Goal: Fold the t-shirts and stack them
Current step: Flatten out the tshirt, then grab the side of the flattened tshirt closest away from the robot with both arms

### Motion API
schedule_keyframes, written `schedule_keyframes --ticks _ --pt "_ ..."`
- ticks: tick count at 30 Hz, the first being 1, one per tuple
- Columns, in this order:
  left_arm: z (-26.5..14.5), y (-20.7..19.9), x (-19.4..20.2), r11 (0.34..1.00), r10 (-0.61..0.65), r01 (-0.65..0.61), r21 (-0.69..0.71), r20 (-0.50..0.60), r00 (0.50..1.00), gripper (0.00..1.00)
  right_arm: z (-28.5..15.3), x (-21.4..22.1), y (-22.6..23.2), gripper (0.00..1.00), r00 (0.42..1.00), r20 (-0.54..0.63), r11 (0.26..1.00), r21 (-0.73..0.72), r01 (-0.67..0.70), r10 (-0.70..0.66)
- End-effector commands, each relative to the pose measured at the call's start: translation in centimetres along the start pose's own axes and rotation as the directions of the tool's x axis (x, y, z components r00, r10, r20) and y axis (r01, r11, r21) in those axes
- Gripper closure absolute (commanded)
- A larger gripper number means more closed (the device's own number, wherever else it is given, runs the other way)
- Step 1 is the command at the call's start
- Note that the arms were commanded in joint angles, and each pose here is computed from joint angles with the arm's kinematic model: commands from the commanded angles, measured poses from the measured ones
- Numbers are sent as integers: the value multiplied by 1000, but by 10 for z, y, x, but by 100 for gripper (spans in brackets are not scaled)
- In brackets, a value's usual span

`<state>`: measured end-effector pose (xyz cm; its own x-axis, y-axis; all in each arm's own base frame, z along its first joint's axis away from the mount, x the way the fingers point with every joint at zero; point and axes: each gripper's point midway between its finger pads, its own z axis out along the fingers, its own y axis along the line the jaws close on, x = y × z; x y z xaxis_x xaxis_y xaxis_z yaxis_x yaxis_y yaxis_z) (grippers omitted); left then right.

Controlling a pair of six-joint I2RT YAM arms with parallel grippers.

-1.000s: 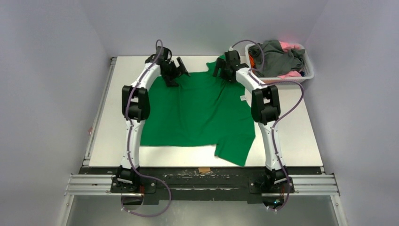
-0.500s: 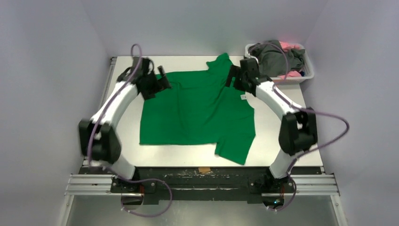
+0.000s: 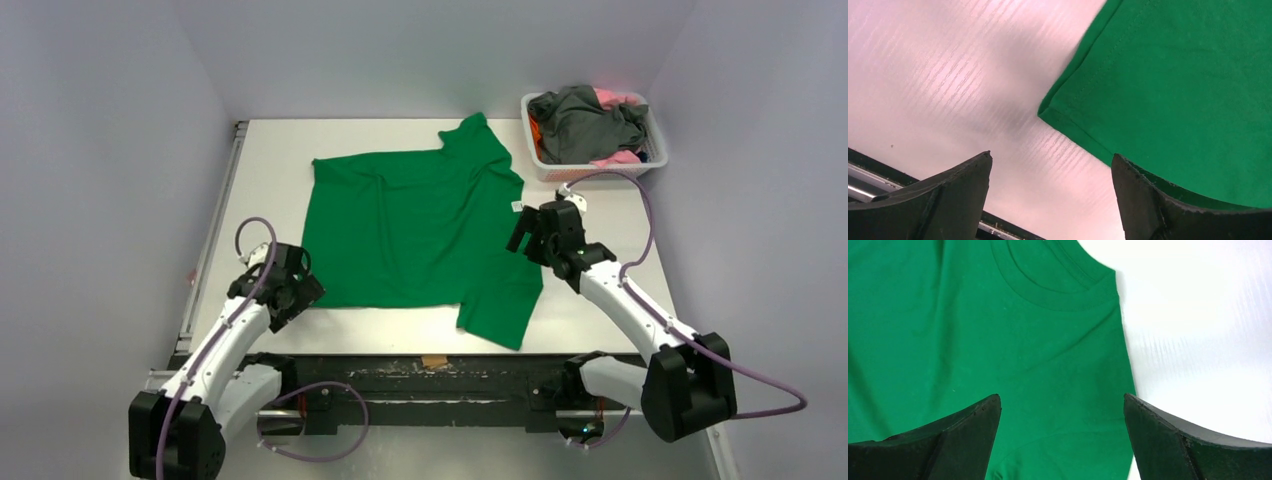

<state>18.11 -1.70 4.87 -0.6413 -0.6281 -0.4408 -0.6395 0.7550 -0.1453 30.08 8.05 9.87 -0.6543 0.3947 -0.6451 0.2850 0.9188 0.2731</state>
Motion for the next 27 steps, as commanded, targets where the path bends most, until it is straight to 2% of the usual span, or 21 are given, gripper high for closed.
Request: schedule_keyframes --ticks 1,8,12,15,27 --pt "12 -11 -18 993 -113 114 -17 65 992 17 -9 -18 13 10 997 65 997 -64 -36 40" --pt "37 -23 -16 987 -144 144 -75 10 990 49 -7 -14 10 11 998 55 998 -53 -31 34" --pt "45 -20 -9 980 -170 169 -105 -7 985 63 -6 -13 9 11 998 52 998 -49 -30 32" --pt "47 -14 -10 976 -176 176 -132 10 984 64 -6 -12 9 11 998 49 998 -47 -28 30" --pt "51 -21 -18 981 -144 146 -130 25 989 82 -10 -9 1 12 999 37 1000 -10 -29 30"
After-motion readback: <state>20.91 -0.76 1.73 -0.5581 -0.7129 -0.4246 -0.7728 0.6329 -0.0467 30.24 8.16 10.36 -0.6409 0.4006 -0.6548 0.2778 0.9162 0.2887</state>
